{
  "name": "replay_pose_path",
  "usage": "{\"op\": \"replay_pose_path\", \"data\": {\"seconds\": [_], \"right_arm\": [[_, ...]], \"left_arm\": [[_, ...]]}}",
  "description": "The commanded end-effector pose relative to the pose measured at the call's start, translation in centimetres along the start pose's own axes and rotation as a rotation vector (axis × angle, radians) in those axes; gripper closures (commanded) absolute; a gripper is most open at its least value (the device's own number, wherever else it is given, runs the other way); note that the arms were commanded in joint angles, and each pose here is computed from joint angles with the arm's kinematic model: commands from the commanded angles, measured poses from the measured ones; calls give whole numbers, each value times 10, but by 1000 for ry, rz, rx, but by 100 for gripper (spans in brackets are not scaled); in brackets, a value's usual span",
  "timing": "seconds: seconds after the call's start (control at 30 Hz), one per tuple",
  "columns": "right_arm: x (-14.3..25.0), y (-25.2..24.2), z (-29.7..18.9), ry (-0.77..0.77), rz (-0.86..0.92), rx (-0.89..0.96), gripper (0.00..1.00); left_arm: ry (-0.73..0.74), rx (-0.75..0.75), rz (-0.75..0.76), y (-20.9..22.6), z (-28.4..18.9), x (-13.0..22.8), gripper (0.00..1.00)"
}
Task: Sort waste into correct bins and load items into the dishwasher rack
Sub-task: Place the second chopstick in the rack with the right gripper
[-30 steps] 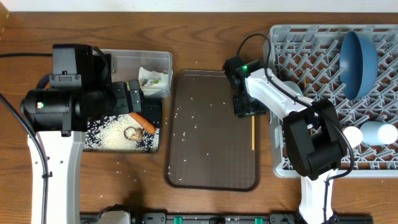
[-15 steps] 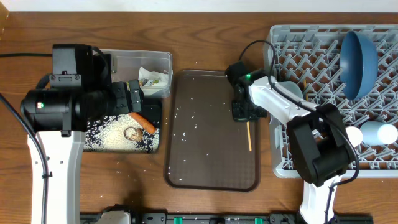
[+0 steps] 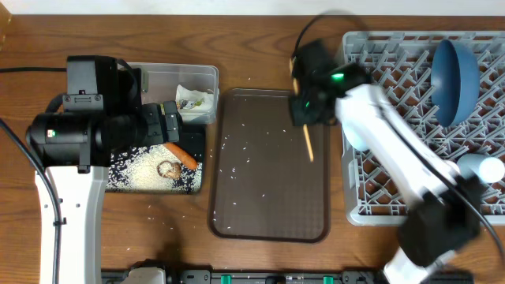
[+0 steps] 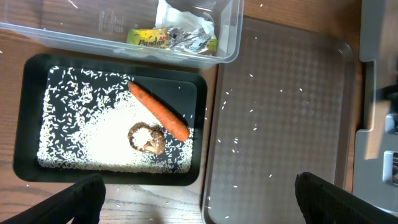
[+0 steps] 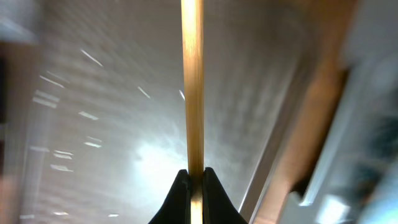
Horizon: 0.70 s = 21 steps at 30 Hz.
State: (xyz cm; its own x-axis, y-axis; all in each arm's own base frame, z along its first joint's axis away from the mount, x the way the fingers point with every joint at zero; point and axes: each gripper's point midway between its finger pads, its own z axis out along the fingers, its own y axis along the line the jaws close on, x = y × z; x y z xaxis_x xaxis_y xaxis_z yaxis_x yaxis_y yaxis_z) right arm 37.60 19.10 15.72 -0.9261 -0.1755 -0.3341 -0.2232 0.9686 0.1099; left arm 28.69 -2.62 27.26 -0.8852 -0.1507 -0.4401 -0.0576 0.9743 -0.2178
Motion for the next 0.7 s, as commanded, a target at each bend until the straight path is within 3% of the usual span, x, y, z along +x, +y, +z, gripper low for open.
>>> {"op": "replay_pose_path", "data": {"seconds": [0.0,0.13,0.27,0.43,0.6,0.63,0.67], "right_arm": [[-23,-29,-64,-172,-5,54,99],[-23,-93,-96,-222,55,211,99],[-10,-171,-102,-175,146,399,99],[10,-229,-73,-87,221,453,99],[25,-248,-32,-11,224,429,99],[26,-250,-28,0,217,435,98],[26,-252,-26,5,216,444,84]], "left_arm": [[-7,-11,-9,3,-2,-2,2],[-7,-11,-9,3,-2,-2,2],[-7,-11,-9,3,-2,-2,2],[-7,-11,-9,3,-2,-2,2],[-7,-11,-9,3,-2,-2,2],[-7,-11,-9,3,-2,-2,2],[-7,-11,-9,3,-2,-2,2]]}}
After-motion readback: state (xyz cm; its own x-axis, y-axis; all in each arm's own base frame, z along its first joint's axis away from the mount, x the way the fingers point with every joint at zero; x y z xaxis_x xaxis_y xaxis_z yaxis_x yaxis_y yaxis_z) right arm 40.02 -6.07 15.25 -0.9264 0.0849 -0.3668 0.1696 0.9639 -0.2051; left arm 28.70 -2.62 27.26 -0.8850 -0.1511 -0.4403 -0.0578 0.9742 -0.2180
